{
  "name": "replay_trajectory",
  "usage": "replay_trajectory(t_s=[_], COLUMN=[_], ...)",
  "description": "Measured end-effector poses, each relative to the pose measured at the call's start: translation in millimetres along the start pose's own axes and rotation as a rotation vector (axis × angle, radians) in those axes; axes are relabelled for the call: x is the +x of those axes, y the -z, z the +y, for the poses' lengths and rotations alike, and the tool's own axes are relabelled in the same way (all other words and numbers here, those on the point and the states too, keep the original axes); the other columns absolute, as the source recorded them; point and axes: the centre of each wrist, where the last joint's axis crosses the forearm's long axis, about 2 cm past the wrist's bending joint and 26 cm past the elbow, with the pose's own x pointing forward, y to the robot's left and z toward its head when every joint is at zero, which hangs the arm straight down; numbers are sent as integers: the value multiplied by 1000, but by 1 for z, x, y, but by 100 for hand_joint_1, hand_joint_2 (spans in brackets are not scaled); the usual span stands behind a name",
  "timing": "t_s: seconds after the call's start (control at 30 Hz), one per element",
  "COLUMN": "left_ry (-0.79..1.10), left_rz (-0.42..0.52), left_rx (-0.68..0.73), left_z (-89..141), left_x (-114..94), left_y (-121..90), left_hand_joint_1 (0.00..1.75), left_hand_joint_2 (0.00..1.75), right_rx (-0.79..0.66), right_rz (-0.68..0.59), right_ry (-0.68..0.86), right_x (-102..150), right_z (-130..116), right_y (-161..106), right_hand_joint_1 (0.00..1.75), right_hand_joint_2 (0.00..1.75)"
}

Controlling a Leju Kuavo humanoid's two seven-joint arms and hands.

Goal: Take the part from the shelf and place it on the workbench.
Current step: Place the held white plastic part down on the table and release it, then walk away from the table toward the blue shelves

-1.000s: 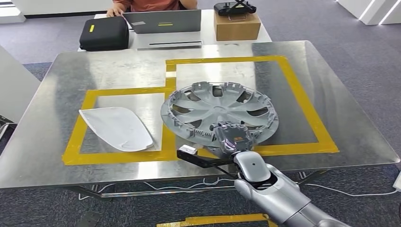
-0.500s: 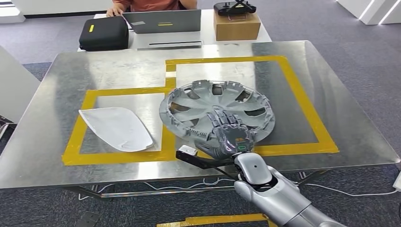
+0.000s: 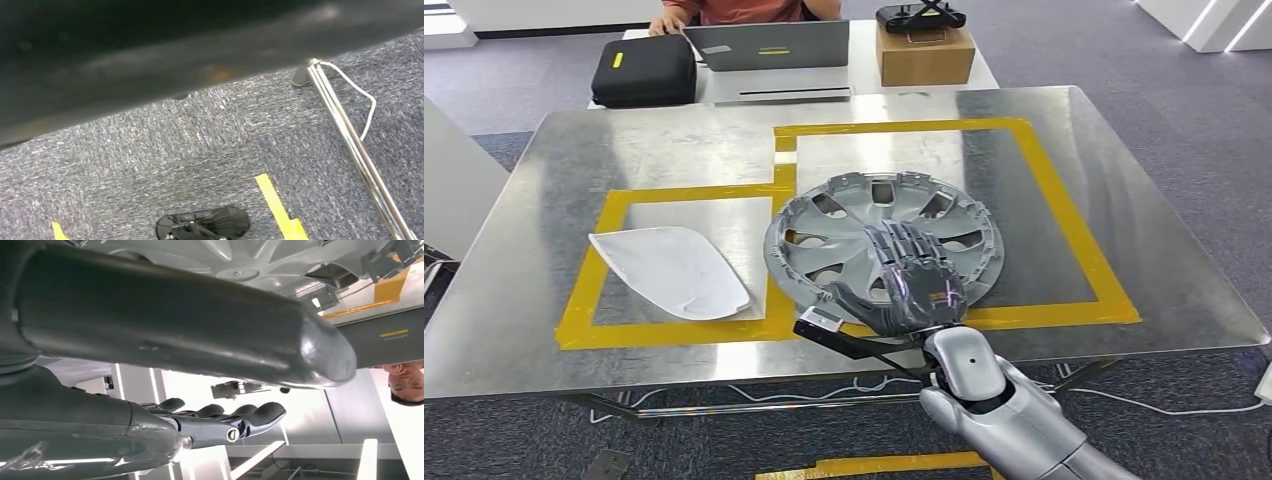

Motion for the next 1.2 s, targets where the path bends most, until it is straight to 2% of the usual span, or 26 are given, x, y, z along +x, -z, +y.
replay_trajectory(t_s=[0.63,1.2], left_ry=[6,21], left_rz=[-16,-19], left_rx=[-5,-18], left_z=[-4,-7], left_x=[-5,-4], left_y=[-4,-3], left_hand_joint_1=[0,0], left_hand_joint_2=[0,0], right_rx=[-347,-345], right_rz=[-136,-124], right_ry=[41,33], right_x=[1,-3], right_z=[-23,-22], right_y=[-24,-28], right_hand_joint_1=[0,0], right_hand_joint_2=[0,0])
